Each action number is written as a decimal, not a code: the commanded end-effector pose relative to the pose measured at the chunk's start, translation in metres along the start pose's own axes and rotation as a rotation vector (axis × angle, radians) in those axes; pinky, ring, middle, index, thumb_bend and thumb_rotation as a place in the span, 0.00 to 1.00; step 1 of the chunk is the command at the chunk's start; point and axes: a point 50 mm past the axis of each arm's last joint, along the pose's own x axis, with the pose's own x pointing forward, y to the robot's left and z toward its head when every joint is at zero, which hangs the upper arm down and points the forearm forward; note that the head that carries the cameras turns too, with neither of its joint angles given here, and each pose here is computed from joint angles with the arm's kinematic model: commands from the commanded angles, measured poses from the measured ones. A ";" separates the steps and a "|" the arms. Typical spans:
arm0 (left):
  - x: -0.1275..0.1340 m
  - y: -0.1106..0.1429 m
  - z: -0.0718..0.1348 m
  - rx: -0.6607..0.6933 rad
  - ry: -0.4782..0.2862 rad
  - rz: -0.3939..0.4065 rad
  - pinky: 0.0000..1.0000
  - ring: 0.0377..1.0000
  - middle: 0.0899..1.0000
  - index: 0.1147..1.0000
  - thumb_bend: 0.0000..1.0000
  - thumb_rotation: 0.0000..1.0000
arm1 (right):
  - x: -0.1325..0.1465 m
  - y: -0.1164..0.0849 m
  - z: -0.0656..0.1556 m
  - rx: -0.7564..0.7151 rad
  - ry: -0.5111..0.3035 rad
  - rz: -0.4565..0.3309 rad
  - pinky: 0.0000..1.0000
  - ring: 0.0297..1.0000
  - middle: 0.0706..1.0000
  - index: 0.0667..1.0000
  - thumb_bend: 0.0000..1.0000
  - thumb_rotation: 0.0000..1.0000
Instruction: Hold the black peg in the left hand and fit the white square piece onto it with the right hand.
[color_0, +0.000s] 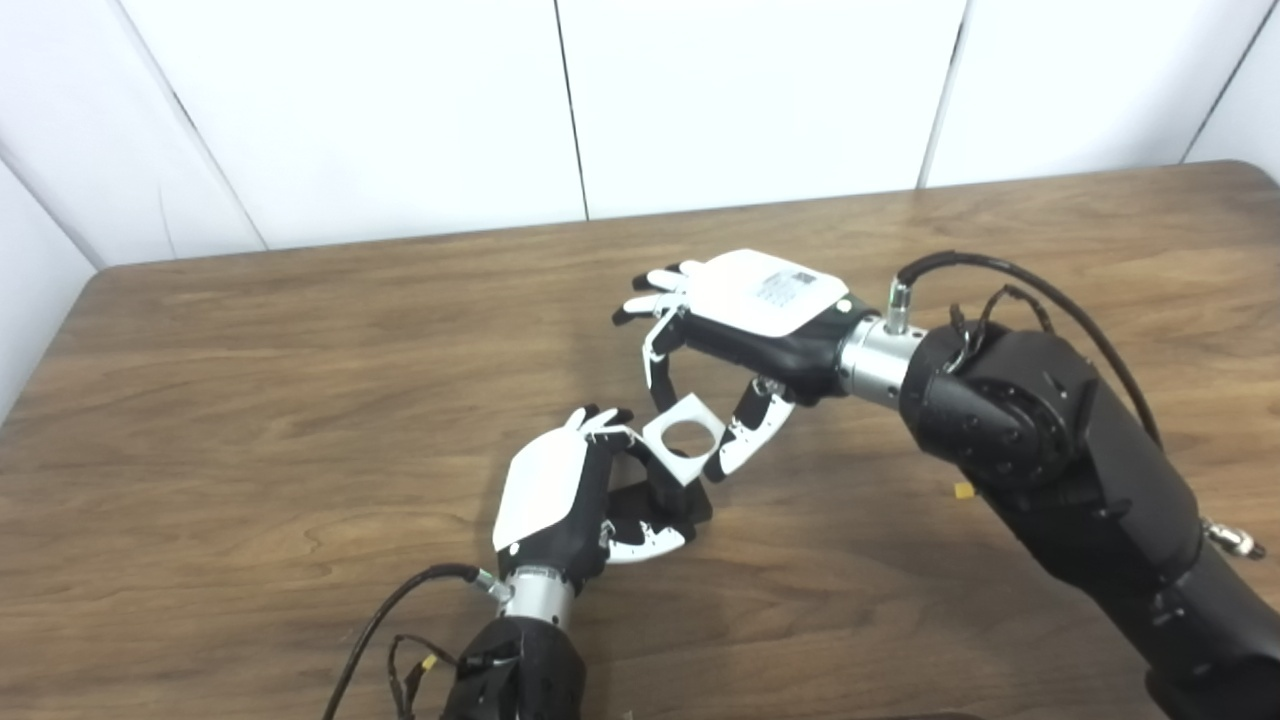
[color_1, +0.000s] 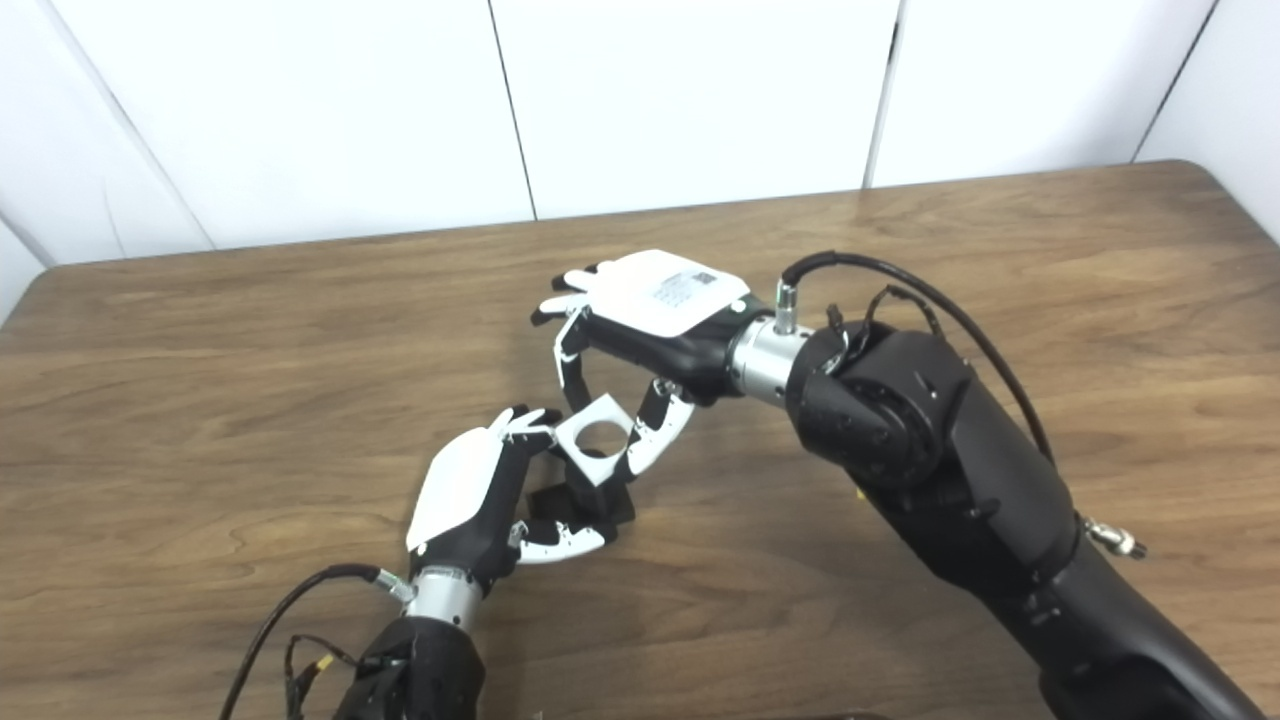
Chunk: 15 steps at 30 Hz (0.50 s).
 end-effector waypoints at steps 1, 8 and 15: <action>0.003 0.000 0.005 0.010 -0.011 -0.009 0.92 0.97 0.87 0.42 0.52 0.07 | 0.000 -0.013 0.008 -0.051 -0.029 -0.049 1.00 0.98 0.90 0.45 0.52 0.15; 0.004 0.000 0.005 0.015 -0.012 -0.006 0.92 0.96 0.87 0.42 0.52 0.07 | 0.000 -0.003 0.008 -0.036 -0.035 -0.033 1.00 0.99 0.91 0.45 0.53 0.15; 0.003 0.000 0.006 0.004 -0.011 -0.005 0.92 0.96 0.87 0.42 0.52 0.07 | 0.003 0.004 0.007 -0.025 -0.023 -0.033 1.00 0.98 0.90 0.45 0.53 0.15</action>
